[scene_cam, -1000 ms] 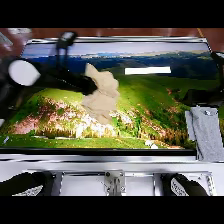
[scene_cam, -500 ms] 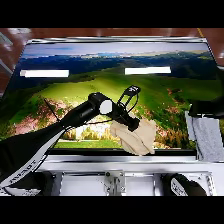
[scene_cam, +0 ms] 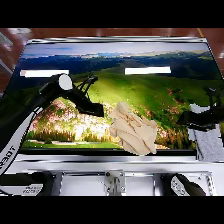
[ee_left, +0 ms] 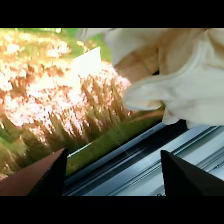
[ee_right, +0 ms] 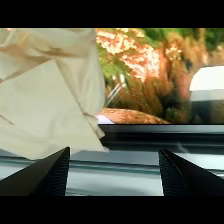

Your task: Fold the shirts.

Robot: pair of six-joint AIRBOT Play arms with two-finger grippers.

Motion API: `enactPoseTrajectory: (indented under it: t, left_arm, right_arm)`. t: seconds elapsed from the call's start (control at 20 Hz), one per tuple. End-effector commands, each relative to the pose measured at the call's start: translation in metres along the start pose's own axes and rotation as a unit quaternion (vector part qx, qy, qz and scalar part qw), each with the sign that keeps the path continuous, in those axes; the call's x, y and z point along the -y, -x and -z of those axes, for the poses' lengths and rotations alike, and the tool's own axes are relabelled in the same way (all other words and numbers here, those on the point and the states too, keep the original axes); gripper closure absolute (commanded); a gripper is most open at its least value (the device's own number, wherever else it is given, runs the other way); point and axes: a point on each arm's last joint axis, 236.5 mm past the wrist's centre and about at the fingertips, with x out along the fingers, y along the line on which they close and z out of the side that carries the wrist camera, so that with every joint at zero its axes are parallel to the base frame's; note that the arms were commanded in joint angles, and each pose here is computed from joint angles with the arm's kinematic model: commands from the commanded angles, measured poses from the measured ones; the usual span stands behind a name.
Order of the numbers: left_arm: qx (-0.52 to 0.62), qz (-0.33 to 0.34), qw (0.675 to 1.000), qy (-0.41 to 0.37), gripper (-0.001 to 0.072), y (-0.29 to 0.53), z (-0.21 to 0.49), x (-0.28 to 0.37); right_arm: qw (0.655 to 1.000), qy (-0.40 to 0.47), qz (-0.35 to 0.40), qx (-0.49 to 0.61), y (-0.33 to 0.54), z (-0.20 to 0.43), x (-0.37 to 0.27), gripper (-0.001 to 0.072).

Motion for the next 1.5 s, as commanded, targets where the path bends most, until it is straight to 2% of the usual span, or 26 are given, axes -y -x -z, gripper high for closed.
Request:
enactPoseTrajectory:
  t: [0.0, 0.2, 0.55, 0.6, 0.65, 0.7, 0.75, 0.9, 1.2, 1.35, 1.4, 1.45]
  left_arm:
    - [-0.002, 0.060, 0.996, 0.068, -0.0013, -0.039, 0.022, -0.008]
    - [0.040, 0.082, 0.992, 0.084, -0.0013, -0.079, 0.011, 0.004]
    - [0.063, 0.123, 0.984, 0.116, -0.0011, -0.131, -0.004, 0.040]
    - [0.055, 0.128, 0.984, 0.113, 0.0094, -0.132, -0.001, 0.042]
    - [0.053, 0.129, 0.985, 0.102, 0.0365, -0.132, 0.000, 0.043]
    - [0.049, 0.132, 0.985, 0.098, 0.0571, -0.130, 0.001, 0.045]
    - [0.046, 0.137, 0.986, 0.088, 0.0655, -0.127, 0.001, 0.048]
    - [0.044, 0.150, 0.986, 0.058, 0.0662, -0.113, 0.000, 0.060]
    - [0.044, 0.158, 0.985, 0.047, 0.0662, -0.102, 0.001, 0.068]
    - [0.048, 0.159, 0.985, 0.044, 0.0663, -0.099, 0.000, 0.070]
    - [0.052, 0.158, 0.985, 0.037, 0.0663, -0.098, -0.002, 0.068]
    - [0.056, 0.158, 0.985, 0.034, 0.0663, -0.095, -0.005, 0.064]
  right_arm:
    - [0.996, -0.019, -0.073, -0.041, -0.037, 0.015, -0.013, 0.0032]
    - [0.991, -0.032, -0.109, -0.077, -0.059, 0.017, -0.017, 0.0032]
    - [0.991, -0.049, -0.101, -0.071, -0.079, 0.004, -0.005, 0.0032]
    - [0.992, -0.052, -0.098, -0.067, -0.082, 0.002, -0.003, 0.0032]
    - [0.992, -0.057, -0.095, -0.060, -0.086, 0.000, -0.001, 0.0032]
    - [0.992, -0.066, -0.092, -0.055, -0.092, 0.000, 0.001, 0.0032]
    - [0.992, -0.076, -0.090, -0.052, -0.098, 0.002, 0.002, 0.0032]
    - [0.992, -0.084, -0.089, -0.043, -0.121, 0.007, -0.003, 0.0032]
    - [0.993, -0.091, -0.072, -0.019, -0.161, -0.008, -0.018, 0.0032]
    - [0.988, -0.117, -0.094, -0.041, -0.183, -0.006, -0.033, 0.0050]
    - [0.986, -0.121, -0.100, -0.047, -0.187, -0.005, -0.036, 0.0245]
    - [0.986, -0.122, -0.100, -0.051, -0.188, -0.004, -0.036, 0.0526]
